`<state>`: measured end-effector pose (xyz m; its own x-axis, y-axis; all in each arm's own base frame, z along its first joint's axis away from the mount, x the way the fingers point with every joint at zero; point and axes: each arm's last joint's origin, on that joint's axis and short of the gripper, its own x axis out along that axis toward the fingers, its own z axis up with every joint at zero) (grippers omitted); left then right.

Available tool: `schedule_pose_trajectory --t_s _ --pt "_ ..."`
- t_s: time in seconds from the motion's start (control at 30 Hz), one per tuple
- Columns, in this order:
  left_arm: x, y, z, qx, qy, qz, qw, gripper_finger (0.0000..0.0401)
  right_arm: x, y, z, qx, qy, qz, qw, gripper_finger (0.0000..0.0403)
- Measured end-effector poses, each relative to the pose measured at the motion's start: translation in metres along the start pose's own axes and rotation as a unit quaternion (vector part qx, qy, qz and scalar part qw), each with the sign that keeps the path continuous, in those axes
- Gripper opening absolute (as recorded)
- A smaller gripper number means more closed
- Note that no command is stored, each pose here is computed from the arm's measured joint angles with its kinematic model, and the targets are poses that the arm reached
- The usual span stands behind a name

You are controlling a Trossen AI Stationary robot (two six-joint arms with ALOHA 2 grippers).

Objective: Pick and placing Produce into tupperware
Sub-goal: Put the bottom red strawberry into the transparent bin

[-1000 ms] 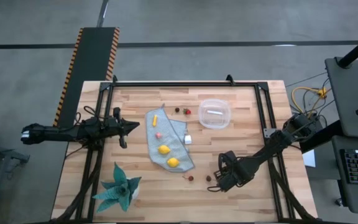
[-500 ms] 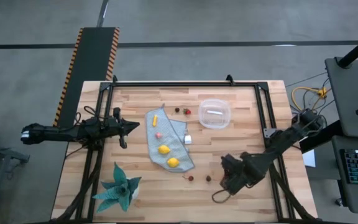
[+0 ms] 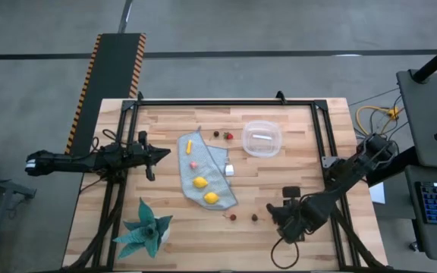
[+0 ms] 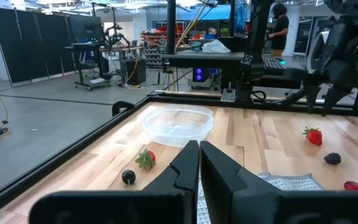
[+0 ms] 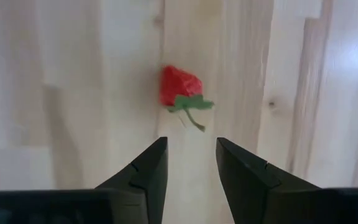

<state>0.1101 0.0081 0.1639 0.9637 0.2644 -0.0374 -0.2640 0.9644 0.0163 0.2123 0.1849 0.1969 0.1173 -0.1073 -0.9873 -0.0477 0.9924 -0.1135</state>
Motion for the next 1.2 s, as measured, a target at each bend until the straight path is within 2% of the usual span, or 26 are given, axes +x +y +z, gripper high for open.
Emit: schedule_pose_trajectory --t_s 0.17,0.67,1.2 --pt "0.000 0.000 0.000 0.000 0.000 0.000 1.000 0.0000 0.015 0.000 -0.003 -0.015 0.022 -0.017 0.999 0.0128" --pt "0.000 0.000 0.000 0.000 0.000 0.000 1.000 0.0000 0.031 0.005 0.001 -0.037 0.018 -0.045 0.998 0.0128" --pt "0.000 0.000 0.000 0.000 0.001 0.000 1.000 0.0000 0.041 0.006 0.003 -0.031 -0.001 -0.033 0.999 0.0128"
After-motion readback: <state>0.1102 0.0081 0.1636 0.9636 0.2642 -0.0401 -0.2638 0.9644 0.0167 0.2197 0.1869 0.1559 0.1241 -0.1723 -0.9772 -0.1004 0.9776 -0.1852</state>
